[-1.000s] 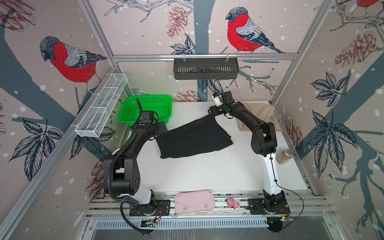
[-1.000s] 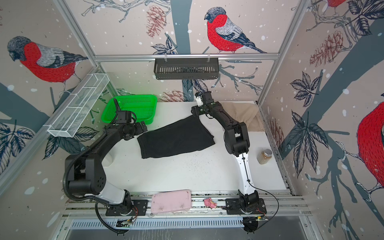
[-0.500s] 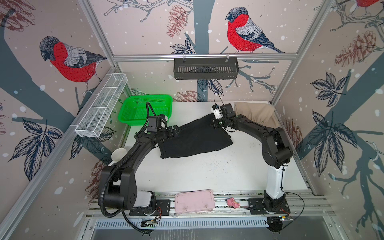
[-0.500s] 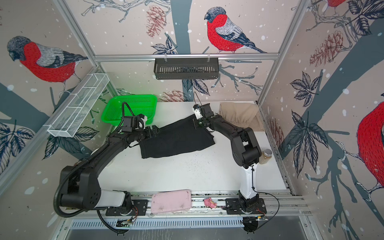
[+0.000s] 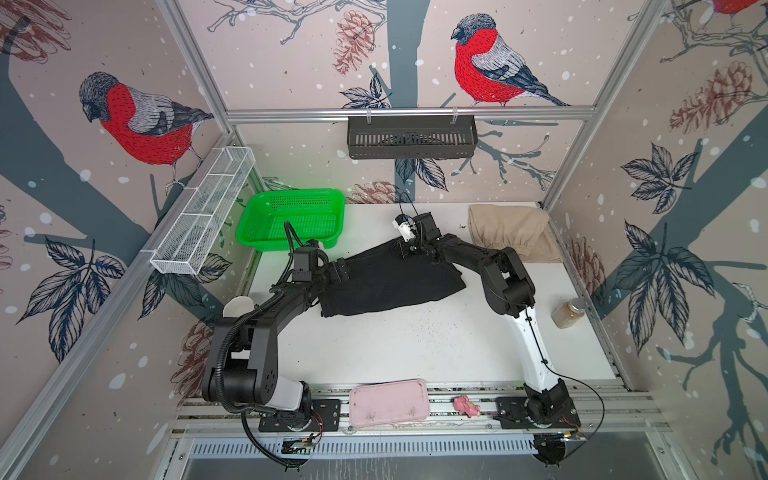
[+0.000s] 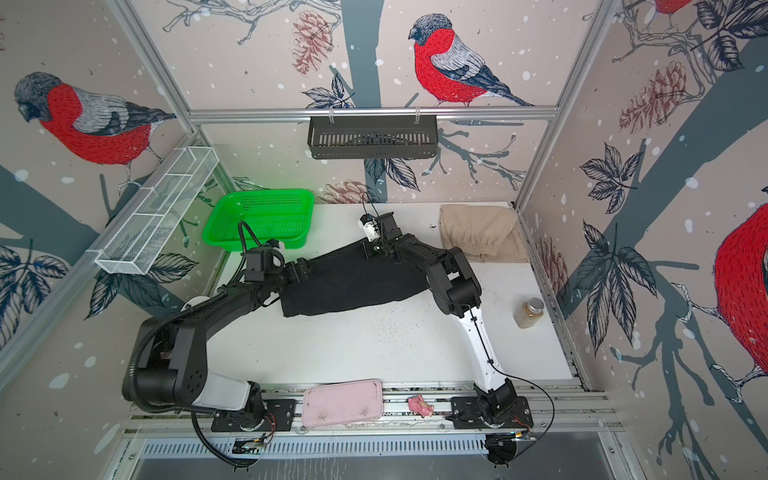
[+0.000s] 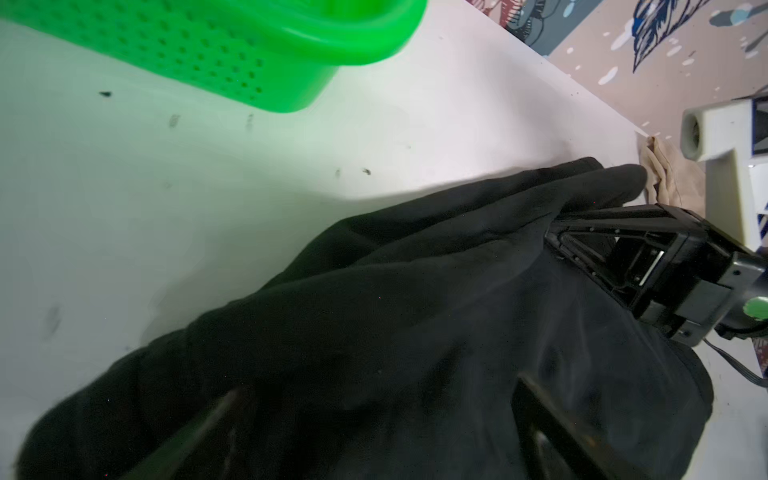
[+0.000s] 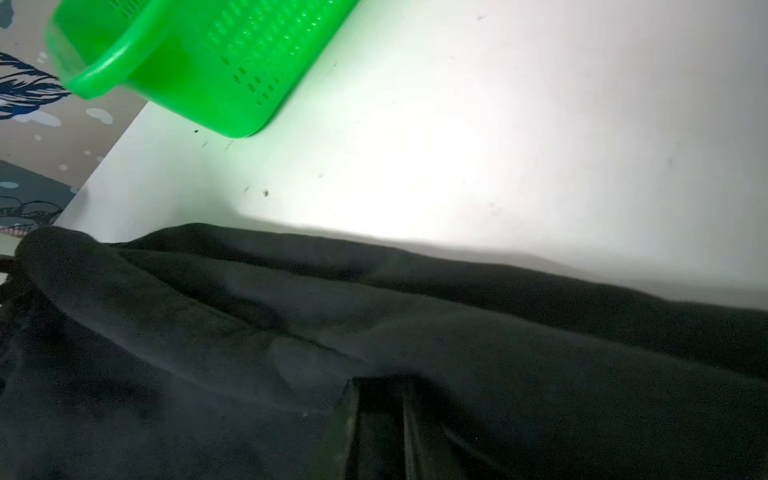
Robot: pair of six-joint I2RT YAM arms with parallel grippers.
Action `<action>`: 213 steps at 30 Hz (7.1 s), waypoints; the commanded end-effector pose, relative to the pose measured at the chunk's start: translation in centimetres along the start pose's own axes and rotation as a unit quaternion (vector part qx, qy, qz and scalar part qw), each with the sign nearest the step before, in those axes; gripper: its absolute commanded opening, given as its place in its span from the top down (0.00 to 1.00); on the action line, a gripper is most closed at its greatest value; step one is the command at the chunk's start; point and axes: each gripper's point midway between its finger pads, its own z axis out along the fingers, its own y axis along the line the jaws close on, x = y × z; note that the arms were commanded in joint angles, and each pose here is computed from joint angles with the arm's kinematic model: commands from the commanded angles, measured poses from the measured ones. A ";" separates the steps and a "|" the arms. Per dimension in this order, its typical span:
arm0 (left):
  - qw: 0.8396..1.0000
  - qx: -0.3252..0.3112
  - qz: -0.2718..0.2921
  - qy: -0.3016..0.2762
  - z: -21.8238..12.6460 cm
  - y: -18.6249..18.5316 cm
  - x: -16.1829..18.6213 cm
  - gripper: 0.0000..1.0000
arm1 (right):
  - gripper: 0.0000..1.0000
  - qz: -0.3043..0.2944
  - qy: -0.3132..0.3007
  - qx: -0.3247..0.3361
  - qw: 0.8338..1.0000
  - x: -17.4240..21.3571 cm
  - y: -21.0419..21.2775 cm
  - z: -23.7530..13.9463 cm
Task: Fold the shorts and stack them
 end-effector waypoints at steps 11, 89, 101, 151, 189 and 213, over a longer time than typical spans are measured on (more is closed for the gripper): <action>0.999 0.015 -0.014 -0.026 0.3 1.4 0.0 0.03 | 0.71 0.029 -0.010 -0.006 1.000 -0.2 -1.4 0.5; 0.994 -0.089 -0.011 -0.065 -15.6 0.3 -9.5 0.03 | 0.00 -0.585 0.101 0.140 0.792 12.1 22.5 0.1; 0.992 -0.107 -0.011 -0.062 -14.9 1.5 -8.5 0.03 | 0.07 -0.609 0.122 0.150 0.769 13.8 20.6 2.0; 0.965 0.160 -0.203 0.051 -5.0 -1.0 2.6 0.03 | 0.99 -0.370 -0.078 -0.058 0.924 9.0 24.6 -0.7; 0.980 0.063 -0.116 0.146 -7.8 -1.1 -1.4 1.00 | 0.69 -0.288 0.010 0.003 0.958 7.8 17.0 -7.6; 0.984 0.022 -0.070 0.161 -8.4 -1.3 -8.0 1.00 | 0.68 -0.211 -0.013 -0.102 0.972 3.0 20.4 -3.0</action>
